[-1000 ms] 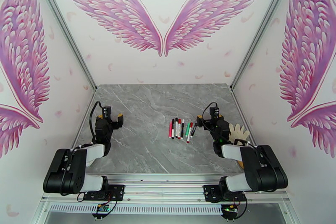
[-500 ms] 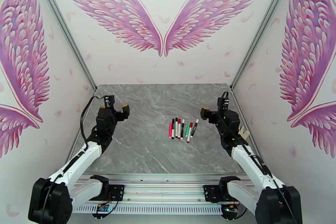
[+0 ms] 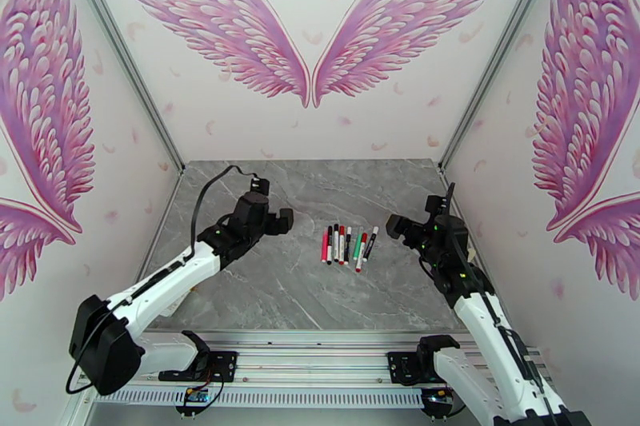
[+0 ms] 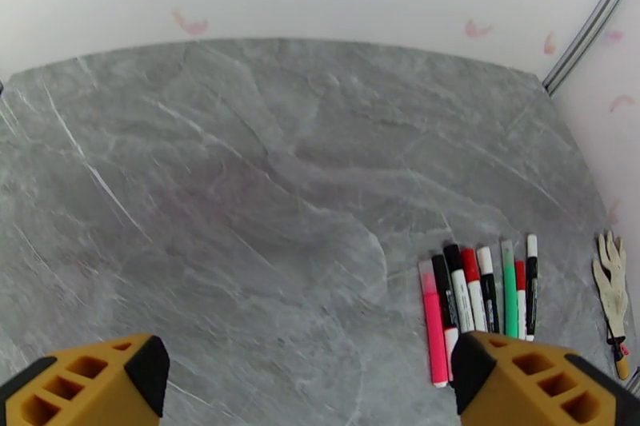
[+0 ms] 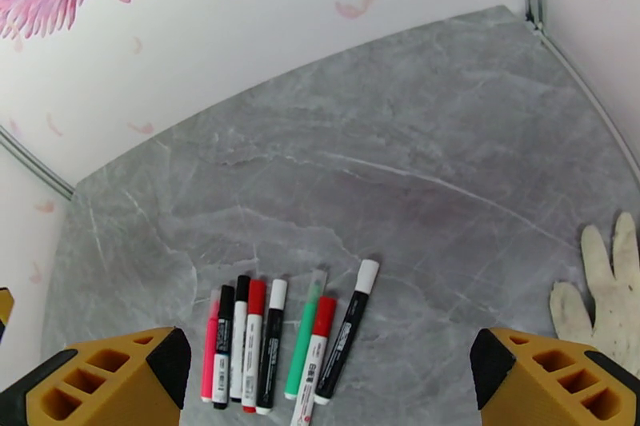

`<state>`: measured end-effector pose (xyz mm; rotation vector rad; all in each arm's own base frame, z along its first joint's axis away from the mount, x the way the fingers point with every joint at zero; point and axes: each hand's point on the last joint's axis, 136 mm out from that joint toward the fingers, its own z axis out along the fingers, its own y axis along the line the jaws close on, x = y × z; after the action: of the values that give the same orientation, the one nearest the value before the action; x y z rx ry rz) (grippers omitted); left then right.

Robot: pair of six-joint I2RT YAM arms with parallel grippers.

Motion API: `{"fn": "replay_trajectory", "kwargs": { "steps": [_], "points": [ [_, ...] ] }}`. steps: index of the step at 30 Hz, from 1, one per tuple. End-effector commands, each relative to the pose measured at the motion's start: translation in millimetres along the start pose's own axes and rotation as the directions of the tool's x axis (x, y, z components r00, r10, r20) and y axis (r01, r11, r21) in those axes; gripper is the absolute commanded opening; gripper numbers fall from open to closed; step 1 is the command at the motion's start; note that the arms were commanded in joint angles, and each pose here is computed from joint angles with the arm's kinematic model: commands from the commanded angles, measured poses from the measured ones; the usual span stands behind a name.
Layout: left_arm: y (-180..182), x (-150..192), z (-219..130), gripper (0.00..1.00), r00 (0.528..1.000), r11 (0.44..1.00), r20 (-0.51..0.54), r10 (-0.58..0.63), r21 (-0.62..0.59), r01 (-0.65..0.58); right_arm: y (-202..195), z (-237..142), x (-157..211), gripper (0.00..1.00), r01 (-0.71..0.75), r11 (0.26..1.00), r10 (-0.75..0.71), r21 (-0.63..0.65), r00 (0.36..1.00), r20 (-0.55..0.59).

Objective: Open the pen caps

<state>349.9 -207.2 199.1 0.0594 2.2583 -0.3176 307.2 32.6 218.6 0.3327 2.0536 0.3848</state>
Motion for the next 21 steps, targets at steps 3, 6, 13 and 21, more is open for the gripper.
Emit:
{"fn": "replay_trajectory", "kwargs": {
  "steps": [3, 6, 13, 21],
  "points": [
    [-27.6, 28.1, 20.3, 0.99, 0.985, 0.998, -0.161, -0.057, 0.012, 0.059, 9.8, -10.3, 24.4, 0.99, -0.051, 0.997, 0.044, -0.064, 0.994, -0.097],
    [-47.4, 38.1, 34.5, 0.99, 0.974, 0.998, -0.222, -0.044, 0.032, 0.052, 13.1, -10.2, 36.5, 0.99, -0.06, 0.993, 0.046, -0.098, 0.99, -0.135],
    [-71.4, 53.0, 67.2, 0.89, 0.939, 0.998, -0.341, -0.043, 0.019, 0.053, 14.2, -8.8, 55.8, 0.99, -0.075, 0.989, 0.049, -0.127, 0.98, -0.195],
    [-87.7, 77.5, 100.1, 0.67, 0.868, 0.999, -0.494, -0.043, -0.014, 0.042, 11.3, -7.3, 65.5, 0.99, -0.07, 0.991, 0.041, -0.114, 0.97, -0.24]
  ]
}}
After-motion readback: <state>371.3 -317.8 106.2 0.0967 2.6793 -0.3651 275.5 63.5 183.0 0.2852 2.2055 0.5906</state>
